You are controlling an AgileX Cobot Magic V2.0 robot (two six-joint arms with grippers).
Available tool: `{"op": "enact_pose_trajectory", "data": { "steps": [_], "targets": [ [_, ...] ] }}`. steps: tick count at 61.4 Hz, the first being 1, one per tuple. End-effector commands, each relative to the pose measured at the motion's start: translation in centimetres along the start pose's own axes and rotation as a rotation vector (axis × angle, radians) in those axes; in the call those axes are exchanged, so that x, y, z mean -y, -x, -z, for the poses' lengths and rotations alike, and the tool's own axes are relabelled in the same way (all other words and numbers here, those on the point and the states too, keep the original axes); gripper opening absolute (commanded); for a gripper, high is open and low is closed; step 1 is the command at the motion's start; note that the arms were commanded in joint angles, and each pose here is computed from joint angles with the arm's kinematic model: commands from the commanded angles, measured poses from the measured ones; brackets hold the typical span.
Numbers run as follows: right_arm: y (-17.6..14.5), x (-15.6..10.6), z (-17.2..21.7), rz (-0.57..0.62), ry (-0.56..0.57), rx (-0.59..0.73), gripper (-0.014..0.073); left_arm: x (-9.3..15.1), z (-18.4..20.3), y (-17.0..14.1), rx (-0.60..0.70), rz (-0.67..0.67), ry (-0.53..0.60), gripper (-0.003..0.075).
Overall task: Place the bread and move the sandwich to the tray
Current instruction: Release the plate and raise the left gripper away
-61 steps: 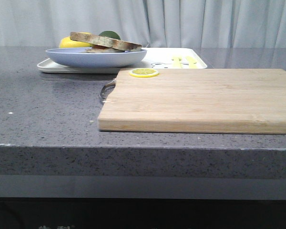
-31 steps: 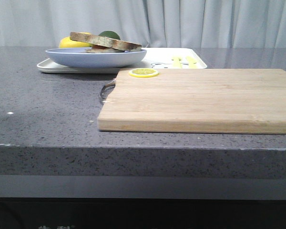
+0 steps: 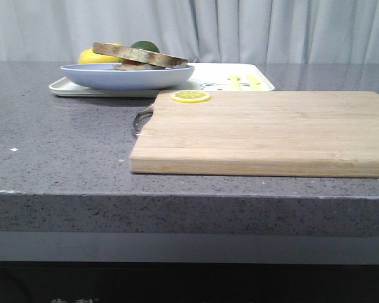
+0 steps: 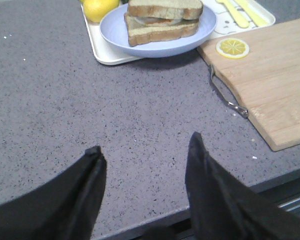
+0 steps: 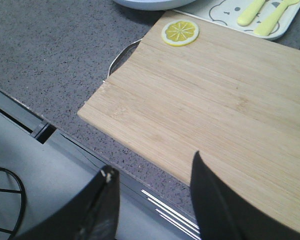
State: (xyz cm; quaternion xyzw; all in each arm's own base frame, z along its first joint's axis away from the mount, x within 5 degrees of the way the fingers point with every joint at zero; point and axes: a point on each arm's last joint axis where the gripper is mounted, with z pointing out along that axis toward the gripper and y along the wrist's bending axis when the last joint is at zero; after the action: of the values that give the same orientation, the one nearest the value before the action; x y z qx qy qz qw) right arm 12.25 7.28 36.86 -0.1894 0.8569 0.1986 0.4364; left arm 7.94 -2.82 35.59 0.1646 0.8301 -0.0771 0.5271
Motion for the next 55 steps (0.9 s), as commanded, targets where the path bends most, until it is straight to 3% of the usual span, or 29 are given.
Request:
{"op": "enact_pose_trajectory", "data": {
  "steps": [1,18,34,37,55],
  "targets": [
    [1.23,-0.15,0.76,0.007,-0.002,0.099,0.0363,-0.05,0.83,1.20,0.109,0.011,0.001,0.0365],
    [1.06,0.39,0.77,0.071,-0.064,0.078,0.0329,-0.05,0.83,1.23,0.112,0.011,0.001,0.0343],
    [0.86,0.40,0.68,0.070,-0.063,0.053,-0.0072,-0.05,0.83,1.25,0.115,0.011,0.001,0.0021],
    [0.87,0.42,0.58,0.070,-0.063,0.049,-0.0062,-0.05,0.83,1.22,0.111,0.011,0.001,-0.0022],
    [0.88,0.46,0.32,0.067,-0.062,0.040,-0.0067,-0.05,0.83,1.21,0.110,0.011,0.001,-0.0020]
  ]
}}
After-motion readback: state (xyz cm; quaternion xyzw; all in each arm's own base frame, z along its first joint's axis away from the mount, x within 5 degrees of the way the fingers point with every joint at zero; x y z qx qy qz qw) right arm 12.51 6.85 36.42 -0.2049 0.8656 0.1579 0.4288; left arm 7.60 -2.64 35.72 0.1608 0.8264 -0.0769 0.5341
